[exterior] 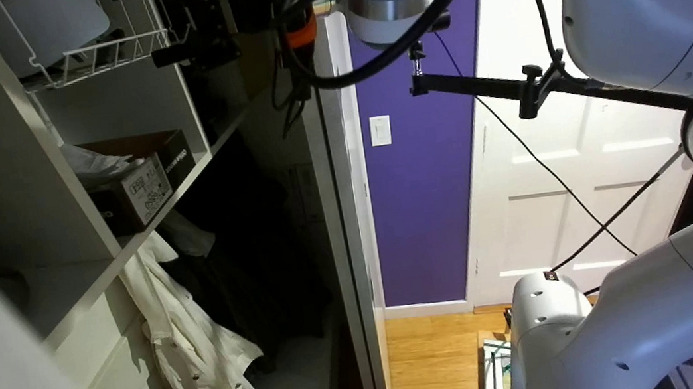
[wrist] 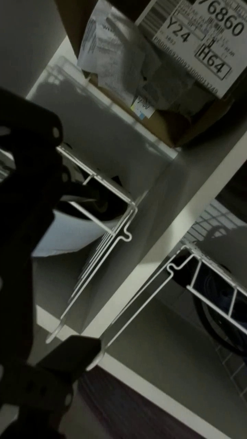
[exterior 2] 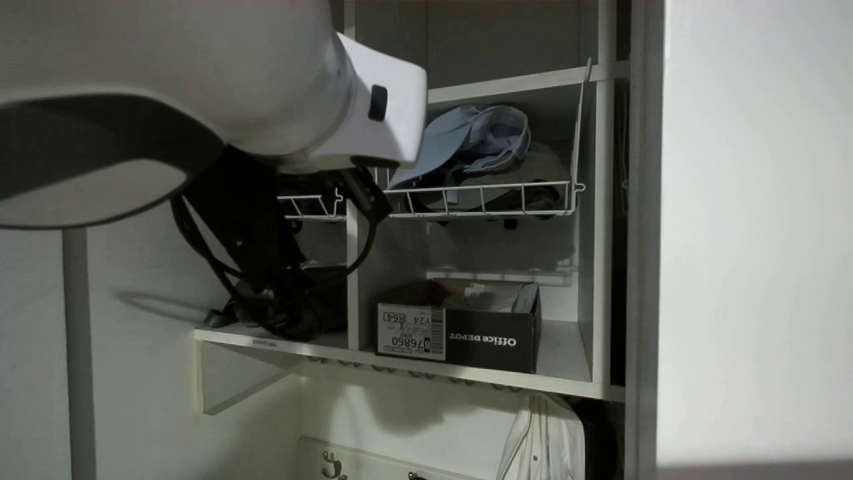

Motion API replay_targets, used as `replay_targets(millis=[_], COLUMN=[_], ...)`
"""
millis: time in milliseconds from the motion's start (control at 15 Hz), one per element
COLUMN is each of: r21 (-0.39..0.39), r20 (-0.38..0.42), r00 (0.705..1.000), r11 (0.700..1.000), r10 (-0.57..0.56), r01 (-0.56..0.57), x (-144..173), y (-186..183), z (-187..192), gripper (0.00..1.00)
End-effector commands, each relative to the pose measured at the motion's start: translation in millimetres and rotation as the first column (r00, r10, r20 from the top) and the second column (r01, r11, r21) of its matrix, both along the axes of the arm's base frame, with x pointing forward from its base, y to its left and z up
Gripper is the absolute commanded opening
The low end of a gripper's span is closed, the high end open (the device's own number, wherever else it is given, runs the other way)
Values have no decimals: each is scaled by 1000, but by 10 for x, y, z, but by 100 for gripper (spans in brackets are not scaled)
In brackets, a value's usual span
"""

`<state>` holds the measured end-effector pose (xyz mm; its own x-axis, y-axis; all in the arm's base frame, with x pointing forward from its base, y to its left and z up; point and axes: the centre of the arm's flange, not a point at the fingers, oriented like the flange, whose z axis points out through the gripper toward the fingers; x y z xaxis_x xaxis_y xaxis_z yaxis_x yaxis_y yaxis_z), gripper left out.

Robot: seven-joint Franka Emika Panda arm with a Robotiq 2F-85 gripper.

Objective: Remove the blue cap from the rack on the right and put it in the box below the rack on the right

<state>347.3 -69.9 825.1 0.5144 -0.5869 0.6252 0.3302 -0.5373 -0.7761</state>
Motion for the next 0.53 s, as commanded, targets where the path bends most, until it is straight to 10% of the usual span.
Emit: replay_targets(millis=[0,467], r21=[17,-11], r20=[104,216], r00=[994,976], r11=[1000,1000], r10=[14,-24], r01=[-16,27], x=[176,267], y=[22,63], z=[183,264], gripper=[100,100])
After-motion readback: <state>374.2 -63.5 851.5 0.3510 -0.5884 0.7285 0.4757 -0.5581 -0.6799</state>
